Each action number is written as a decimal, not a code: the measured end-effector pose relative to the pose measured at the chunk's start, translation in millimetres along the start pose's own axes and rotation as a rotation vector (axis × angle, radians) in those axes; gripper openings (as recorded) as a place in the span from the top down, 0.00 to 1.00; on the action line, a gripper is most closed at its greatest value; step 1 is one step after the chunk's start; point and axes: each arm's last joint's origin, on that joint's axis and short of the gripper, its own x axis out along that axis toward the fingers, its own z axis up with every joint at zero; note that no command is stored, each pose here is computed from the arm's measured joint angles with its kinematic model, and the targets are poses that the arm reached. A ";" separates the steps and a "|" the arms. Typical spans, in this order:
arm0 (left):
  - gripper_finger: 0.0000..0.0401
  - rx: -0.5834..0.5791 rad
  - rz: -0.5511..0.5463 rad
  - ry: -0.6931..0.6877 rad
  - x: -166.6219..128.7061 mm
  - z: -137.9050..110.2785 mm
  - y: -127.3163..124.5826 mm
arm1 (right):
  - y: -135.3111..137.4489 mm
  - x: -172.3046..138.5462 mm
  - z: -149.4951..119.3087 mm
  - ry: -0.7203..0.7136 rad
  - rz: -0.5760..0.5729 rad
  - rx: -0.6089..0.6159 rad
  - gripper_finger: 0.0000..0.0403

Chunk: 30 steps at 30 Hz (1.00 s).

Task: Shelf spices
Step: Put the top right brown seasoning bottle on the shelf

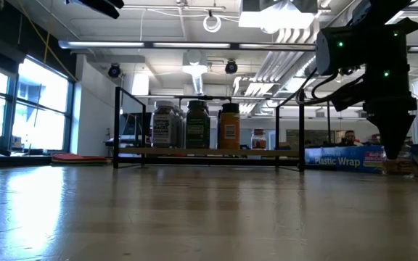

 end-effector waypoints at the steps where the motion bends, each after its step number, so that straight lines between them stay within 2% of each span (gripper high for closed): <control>1: 0.50 -0.001 -0.001 0.000 0.0 0.0 -0.1 | 0.1 0.0 -0.1 0.002 0.002 0.004 0.47; 12: 0.50 -0.001 -0.015 -0.004 -2.7 -1.1 -2.4 | 3.7 5.8 2.8 0.050 0.002 0.017 0.61; 16: 0.50 0.004 -0.024 -0.006 -4.4 -1.9 -3.7 | 5.5 2.3 5.5 0.058 0.016 0.017 0.72; 23: 0.50 0.004 -0.036 -0.012 -6.1 -2.2 -5.5 | 18.2 -39.7 31.0 -0.084 0.158 -0.031 0.98; 27: 0.50 -0.002 -0.039 -0.016 -6.1 -1.6 -5.9 | 20.1 -62.2 35.5 -0.105 0.174 -0.092 0.96; 30: 0.50 -0.002 -0.047 -0.010 -6.2 -1.8 -6.1 | 18.5 -74.3 27.7 -0.019 0.163 -0.142 0.92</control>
